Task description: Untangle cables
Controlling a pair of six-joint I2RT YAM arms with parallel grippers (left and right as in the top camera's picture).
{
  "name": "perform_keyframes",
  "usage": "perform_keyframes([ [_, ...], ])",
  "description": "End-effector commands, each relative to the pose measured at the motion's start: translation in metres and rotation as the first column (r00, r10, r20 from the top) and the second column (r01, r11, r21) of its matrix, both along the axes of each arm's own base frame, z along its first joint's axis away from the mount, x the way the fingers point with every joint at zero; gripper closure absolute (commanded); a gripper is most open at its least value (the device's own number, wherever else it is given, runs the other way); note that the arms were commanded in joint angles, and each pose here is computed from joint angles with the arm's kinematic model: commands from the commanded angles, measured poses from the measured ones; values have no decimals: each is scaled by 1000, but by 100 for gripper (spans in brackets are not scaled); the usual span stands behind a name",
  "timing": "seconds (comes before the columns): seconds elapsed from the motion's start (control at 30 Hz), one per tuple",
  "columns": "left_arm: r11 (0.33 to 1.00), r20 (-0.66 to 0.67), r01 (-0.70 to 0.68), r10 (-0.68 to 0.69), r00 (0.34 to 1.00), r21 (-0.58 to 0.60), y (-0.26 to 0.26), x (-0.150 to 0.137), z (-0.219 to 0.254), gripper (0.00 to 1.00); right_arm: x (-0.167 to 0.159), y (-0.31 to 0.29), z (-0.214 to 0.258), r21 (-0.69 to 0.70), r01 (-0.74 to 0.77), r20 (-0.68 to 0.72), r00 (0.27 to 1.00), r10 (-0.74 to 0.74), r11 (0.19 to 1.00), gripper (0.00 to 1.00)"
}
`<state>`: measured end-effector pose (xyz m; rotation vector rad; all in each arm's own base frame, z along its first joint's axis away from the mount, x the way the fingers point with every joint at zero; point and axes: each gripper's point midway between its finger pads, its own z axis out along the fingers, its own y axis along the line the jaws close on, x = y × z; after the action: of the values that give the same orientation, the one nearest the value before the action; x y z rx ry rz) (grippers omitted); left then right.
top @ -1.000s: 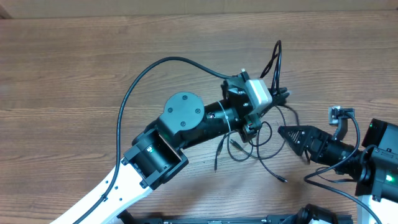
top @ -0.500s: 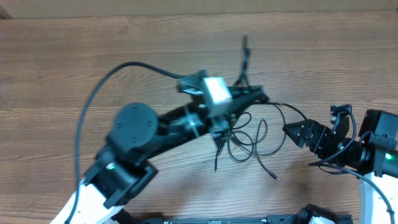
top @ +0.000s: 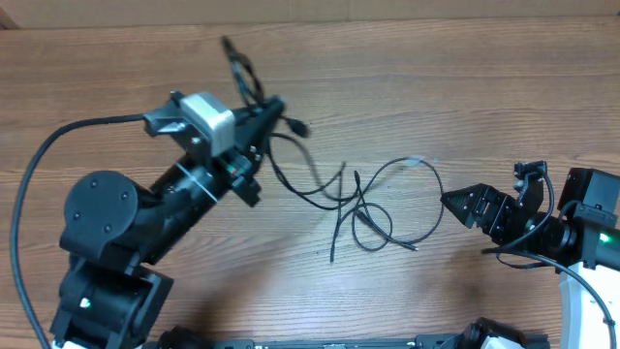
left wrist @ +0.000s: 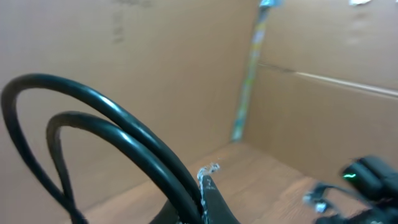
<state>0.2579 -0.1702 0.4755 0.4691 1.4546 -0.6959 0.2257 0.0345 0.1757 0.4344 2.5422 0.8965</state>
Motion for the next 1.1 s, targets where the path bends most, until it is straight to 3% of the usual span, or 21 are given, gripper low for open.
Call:
perform_keyframes([
  [0.0, 979, -109, -202, 199, 974, -23, 37, 21, -13, 96, 3, -4, 3, -32, 3, 19, 1000, -2, 999, 0],
  [0.1, 950, -254, -311, 303, 918, 12, 57, 33, -46, 95, 3, -4, 3, -32, 3, 19, 1000, -2, 999, 0],
  [0.13, 944, -289, -328, 323, 901, 34, 61, 35, -56, 88, 3, -4, 3, -32, 3, 19, 1000, -2, 999, 0],
  [0.23, 938, -381, -331, 344, 858, 103, 63, 39, -87, 57, 4, -5, 4, -34, 3, 24, 1000, -3, 999, 0],
  [0.3, 937, -443, -316, 350, 825, 151, 62, 41, -108, 21, 4, -5, 4, -34, 3, 26, 1000, -2, 999, 0],
  [0.33, 935, -474, -309, 356, 805, 177, 62, 41, -120, 8, 4, -5, 4, -34, 4, 25, 1000, -3, 999, 0],
  [0.37, 932, -505, -300, 362, 784, 202, 62, 41, -131, 2, 4, -5, 4, -34, 4, 25, 1000, -3, 999, 0],
  [0.7, 900, -713, -189, 429, 555, 393, 64, 33, -220, 1, 2, -4, 3, -29, 2, 13, 1000, -2, 1000, 0],
  [1.07, 891, -773, -171, 451, 446, 421, 62, 42, -252, 0, 3, 22, 16, 42, -113, 89, 990, 109, 993, 0],
])
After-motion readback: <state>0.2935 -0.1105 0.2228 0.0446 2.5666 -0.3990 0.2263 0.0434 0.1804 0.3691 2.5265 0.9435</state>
